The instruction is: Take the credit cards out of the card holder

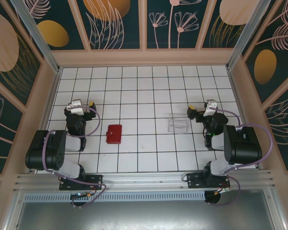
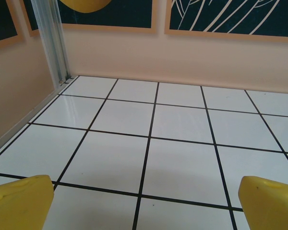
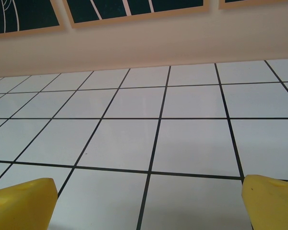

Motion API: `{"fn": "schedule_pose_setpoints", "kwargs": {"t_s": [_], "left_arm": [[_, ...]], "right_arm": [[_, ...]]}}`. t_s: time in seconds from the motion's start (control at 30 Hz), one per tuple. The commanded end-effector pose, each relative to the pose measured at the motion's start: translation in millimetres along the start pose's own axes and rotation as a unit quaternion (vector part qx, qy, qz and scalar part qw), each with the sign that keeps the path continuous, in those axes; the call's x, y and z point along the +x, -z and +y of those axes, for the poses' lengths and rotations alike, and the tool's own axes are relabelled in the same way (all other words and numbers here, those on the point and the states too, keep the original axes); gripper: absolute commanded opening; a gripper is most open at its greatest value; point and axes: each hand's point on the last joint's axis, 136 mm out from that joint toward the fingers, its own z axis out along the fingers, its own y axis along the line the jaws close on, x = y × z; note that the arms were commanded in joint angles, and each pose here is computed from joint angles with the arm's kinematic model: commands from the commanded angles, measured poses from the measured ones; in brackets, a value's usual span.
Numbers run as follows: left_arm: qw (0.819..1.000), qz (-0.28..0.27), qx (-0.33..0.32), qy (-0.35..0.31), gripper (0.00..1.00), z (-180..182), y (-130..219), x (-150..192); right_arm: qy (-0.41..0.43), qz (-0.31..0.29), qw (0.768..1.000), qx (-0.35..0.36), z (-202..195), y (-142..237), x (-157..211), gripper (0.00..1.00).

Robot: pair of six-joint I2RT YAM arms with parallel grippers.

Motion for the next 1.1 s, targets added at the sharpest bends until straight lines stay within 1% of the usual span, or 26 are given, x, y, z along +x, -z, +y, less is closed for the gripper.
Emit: {"fn": "schedule_pose_setpoints", "kwargs": {"t_s": [0.0, 0.57, 0.7, 0.77, 0.9, 1.0, 1.07], "left_arm": [[1.000, -0.020, 0.012, -0.007, 0.99, -5, 0, -10], [1.000, -0.020, 0.012, -0.006, 0.99, -5, 1, -10], [1.000, -0.013, 0.004, -0.006, 0.99, -3, -4, -15], [1.000, 0.006, -0.005, -0.007, 0.98, -3, -10, -19], [0.997, 0.059, -0.054, 0.022, 0.99, 9, -19, -23], [0.993, 0.094, -0.059, 0.051, 0.98, 5, -18, -28], [0.989, 0.115, -0.052, 0.078, 0.98, -4, -15, -30]], "right_arm": [[0.014, -0.021, 1.000, -0.008, 1, 2, -10, 0.99], [0.014, -0.021, 1.000, -0.004, -1, 2, -10, 0.99], [0.008, -0.016, 1.000, 0.025, -8, -2, -14, 0.99], [0.006, -0.008, 0.999, 0.030, -10, -6, -17, 0.99], [-0.022, 0.024, 0.998, 0.055, -18, -14, -27, 0.98], [-0.040, 0.050, 0.996, 0.069, -20, -12, -34, 0.96], [-0.053, 0.075, 0.993, 0.071, -17, -9, -38, 0.92]]}}
